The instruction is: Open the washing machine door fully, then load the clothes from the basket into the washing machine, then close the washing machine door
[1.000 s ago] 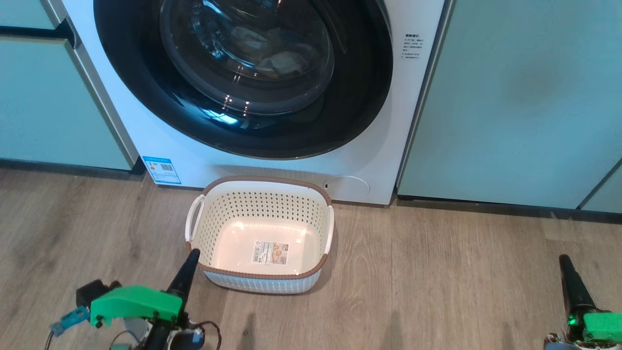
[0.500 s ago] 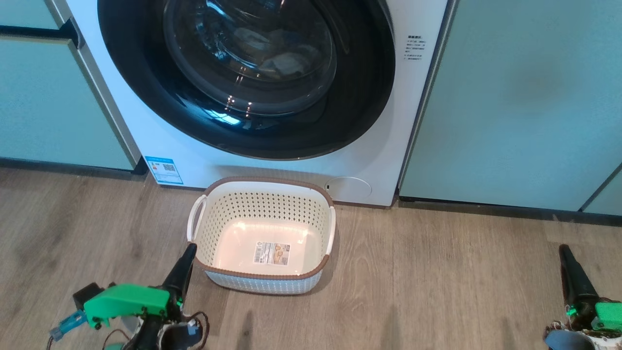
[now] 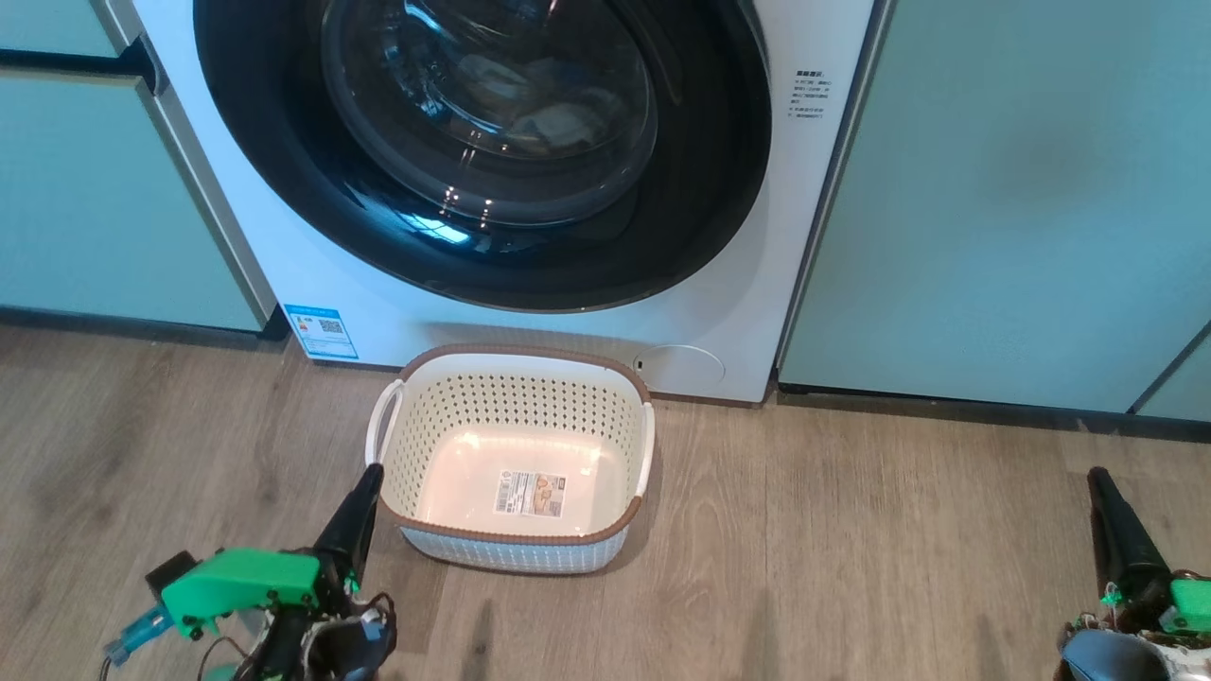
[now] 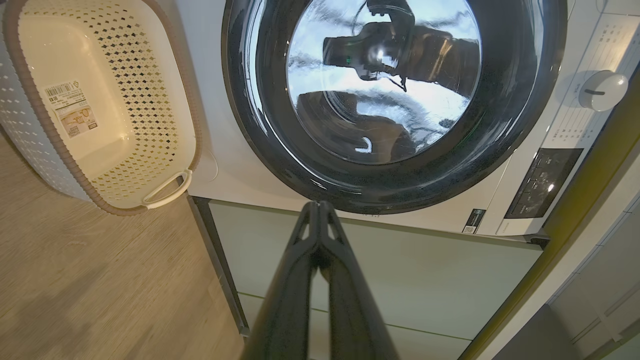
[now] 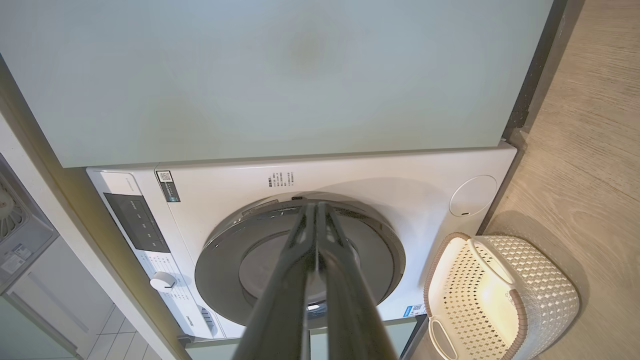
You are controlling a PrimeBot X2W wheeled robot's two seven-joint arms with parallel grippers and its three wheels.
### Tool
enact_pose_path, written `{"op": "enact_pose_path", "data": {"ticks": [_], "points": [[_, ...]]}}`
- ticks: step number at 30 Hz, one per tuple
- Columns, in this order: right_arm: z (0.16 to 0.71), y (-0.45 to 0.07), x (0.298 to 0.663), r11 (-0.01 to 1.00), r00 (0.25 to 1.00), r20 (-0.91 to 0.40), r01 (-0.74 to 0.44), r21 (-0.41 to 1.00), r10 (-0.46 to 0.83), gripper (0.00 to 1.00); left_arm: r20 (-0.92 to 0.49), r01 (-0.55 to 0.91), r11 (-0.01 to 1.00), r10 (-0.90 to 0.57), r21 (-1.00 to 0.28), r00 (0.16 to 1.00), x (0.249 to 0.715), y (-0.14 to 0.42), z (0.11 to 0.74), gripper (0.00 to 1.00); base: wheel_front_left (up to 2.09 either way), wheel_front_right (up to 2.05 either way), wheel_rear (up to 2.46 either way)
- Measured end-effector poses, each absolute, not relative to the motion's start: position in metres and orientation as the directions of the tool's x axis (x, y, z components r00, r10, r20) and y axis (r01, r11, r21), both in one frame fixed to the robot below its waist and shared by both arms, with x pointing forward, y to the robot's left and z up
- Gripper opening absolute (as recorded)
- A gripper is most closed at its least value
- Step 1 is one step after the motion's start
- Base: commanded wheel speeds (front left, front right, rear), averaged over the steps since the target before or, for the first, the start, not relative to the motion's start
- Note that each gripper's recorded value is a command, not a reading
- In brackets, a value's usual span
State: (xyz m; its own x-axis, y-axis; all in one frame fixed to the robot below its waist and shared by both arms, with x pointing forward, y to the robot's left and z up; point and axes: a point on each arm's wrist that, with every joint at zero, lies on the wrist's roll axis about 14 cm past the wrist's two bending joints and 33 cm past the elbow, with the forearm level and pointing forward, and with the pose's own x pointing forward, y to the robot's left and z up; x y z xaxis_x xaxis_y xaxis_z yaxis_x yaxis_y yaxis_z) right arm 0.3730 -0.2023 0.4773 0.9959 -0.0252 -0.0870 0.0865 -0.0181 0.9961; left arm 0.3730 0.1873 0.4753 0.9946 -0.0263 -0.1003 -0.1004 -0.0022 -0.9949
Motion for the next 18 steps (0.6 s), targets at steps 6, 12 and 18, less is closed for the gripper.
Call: {"op": "enact_pose_path", "data": {"ticks": [6,12,18], "points": [[0.4773,-0.2031,0.3730,-0.018,0.996,-0.087,0.086,0.996,-0.027,0.00,-0.099,-0.100,-0.006,-0.024,-0.995,0.995,0.3729,0.1888,0.4754,0.00,0.00,0.00,0.00],[0.4773,-0.2035,0.3729,-0.019,0.996,-0.087,0.086,0.996,-0.028,0.00,-0.099,-0.100,-0.008,-0.022,-0.995,0.995,0.3729,0.1890,0.4754,0.00,0.00,0.00,0.00],[0.4774,-0.2030,0.3729,-0.019,0.996,-0.087,0.086,0.996,-0.022,0.00,-0.099,-0.099,-0.010,-0.021,-0.995,0.995,0.3729,0.1892,0.4754,0.00,0.00,0.00,0.00]]}}
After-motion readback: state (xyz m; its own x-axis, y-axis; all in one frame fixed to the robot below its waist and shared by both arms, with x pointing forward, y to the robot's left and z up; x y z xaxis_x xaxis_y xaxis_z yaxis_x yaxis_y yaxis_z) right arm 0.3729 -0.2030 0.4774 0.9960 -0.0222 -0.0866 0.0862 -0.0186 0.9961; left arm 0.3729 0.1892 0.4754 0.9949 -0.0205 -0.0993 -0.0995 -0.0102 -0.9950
